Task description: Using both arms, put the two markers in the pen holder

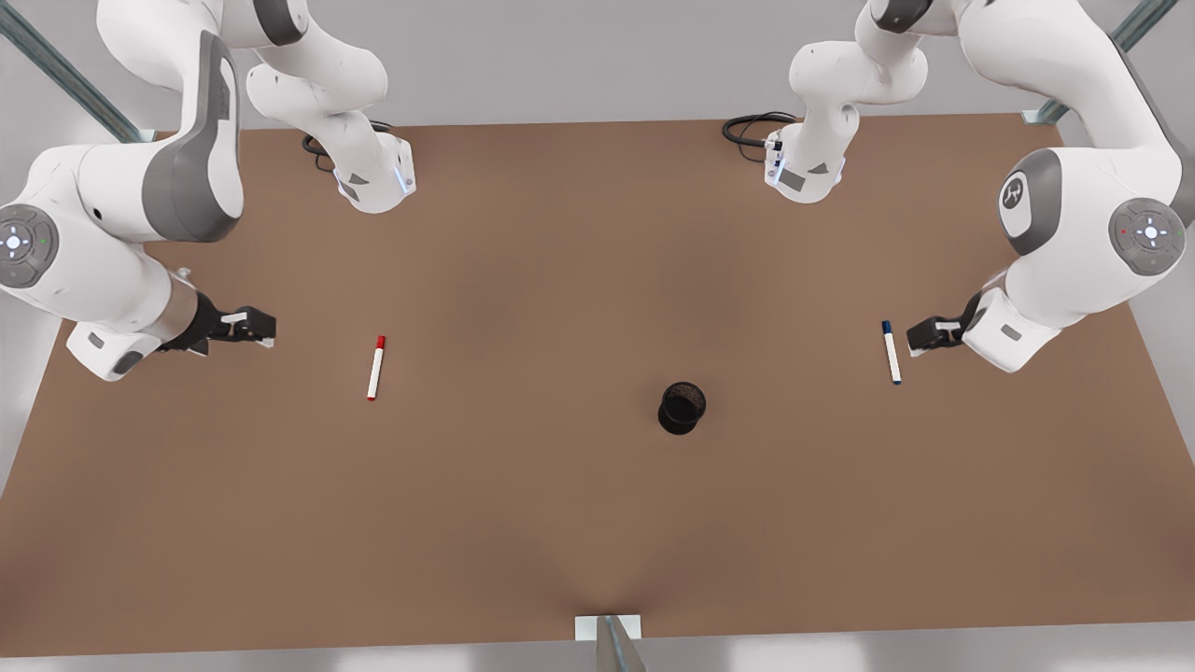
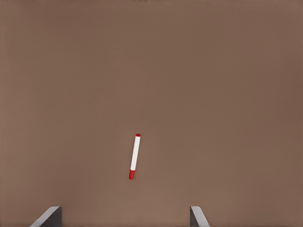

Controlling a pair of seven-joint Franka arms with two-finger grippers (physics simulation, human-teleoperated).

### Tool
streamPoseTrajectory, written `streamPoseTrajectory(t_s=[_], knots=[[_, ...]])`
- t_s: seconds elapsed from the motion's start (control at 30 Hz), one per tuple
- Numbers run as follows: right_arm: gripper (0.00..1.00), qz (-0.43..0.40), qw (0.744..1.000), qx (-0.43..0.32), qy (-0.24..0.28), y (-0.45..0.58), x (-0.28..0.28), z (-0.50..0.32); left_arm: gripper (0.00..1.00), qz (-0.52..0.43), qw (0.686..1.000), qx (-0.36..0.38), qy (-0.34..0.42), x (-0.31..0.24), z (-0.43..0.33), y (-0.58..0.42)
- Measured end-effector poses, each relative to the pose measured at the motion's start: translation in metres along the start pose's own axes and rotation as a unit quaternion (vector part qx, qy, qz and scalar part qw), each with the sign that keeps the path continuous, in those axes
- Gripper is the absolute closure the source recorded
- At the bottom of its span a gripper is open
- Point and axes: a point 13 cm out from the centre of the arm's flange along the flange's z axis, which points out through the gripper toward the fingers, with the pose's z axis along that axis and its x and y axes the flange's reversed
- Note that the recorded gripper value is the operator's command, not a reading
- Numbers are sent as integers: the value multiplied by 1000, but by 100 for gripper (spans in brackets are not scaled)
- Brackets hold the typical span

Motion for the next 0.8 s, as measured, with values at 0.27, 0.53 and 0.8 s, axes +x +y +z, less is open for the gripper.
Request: streamPoseTrajectory(t_s=[0.27, 0.53, 0.8], knots=[[0, -11, 1000, 0, -2, -4, -1, 0, 0, -4, 996, -4, 84, 35, 124, 21], [0, -20, 1000, 0, -3, -3, -1, 0, 0, -57, 994, 9, 90, 70, 253, 104], [0, -25, 1000, 0, -3, -3, -1, 0, 23, -55, 997, 8, 47, 59, 334, 151]])
